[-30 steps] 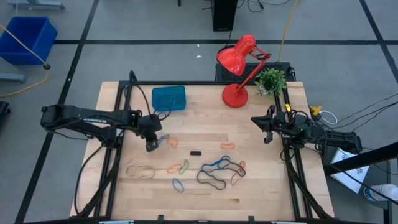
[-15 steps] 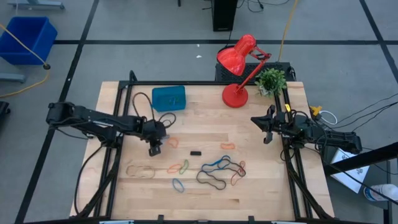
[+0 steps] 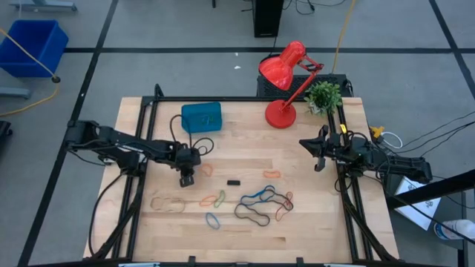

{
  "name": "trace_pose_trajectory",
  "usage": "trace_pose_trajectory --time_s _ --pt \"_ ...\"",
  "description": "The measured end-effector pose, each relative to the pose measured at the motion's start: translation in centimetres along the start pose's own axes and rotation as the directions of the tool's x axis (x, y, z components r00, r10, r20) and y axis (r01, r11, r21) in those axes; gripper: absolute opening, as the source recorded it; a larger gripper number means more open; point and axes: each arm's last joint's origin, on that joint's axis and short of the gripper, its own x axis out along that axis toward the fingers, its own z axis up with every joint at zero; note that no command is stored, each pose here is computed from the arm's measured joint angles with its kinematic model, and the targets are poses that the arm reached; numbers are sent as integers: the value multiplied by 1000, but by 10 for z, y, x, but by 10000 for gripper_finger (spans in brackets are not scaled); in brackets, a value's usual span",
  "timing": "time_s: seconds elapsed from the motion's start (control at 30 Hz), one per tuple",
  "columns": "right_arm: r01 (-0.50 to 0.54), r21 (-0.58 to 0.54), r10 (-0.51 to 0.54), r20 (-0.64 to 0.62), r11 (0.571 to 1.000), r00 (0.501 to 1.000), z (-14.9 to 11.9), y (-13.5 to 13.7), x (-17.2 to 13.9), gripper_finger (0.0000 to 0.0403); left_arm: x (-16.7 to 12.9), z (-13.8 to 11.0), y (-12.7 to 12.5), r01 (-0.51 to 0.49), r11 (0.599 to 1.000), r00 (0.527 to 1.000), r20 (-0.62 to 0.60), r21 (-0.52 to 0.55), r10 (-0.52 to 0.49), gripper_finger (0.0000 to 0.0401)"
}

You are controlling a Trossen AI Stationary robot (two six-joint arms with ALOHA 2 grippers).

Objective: Pick and place rubber bands into bin
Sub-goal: Put the blue rubber band into the blue container

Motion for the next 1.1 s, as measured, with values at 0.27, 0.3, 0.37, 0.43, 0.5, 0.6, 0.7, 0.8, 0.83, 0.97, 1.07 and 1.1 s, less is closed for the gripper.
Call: trace_pose_trajectory --time_s 0.27,0.3,0.37,0.43,0.5,0.6,0.7,0.8,0.83,0.97,1.07,1.1 --pt "0 -2 0 0 1000 1000 0 0 0 9 0 0 0 -3 1000 1000 -2 2 3 136" --pt "0 -2 0 0 1000 1000 0 0 0 9 0 0 0 -10 1000 1000 -1 2 10 136" --pt "0 -2 0 0 1000 1000 0 0 0 9 0 -1 1 -20 1000 1000 -4 4 20 136" --pt "0 -2 0 0 1000 1000 0 0 0 9 -1 -2 1 -27 1000 1000 -12 7 27 136" --pt "0 -2 0 0 1000 1000 0 0 0 9 -1 -3 1 -28 1000 999 -18 14 29 136" --pt "0 -2 0 0 1000 1000 0 0 0 9 -2 -3 1 -31 999 999 -16 16 31 136" --pt "0 -2 0 0 1000 1000 0 0 0 9 -4 -4 2 -31 999 999 -12 19 32 136" --pt "0 -2 0 0 1000 1000 0 0 0 9 -5 -5 2 -40 999 999 -11 13 40 136" --pt "0 -2 0 -1 1000 1000 0 0 0 9 -6 -5 2 -48 999 999 -11 13 48 136" --pt "0 -2 0 0 1000 1000 0 0 0 9 -7 -7 5 -98 995 995 -19 10 98 136" --pt "0 -2 0 -1 1000 1000 0 0 0 9 -7 -8 7 -114 993 993 -33 -1 114 136" --pt "0 -2 0 -1 1000 1000 0 0 0 9 -7 -8 8 -116 993 993 -34 -7 115 136"
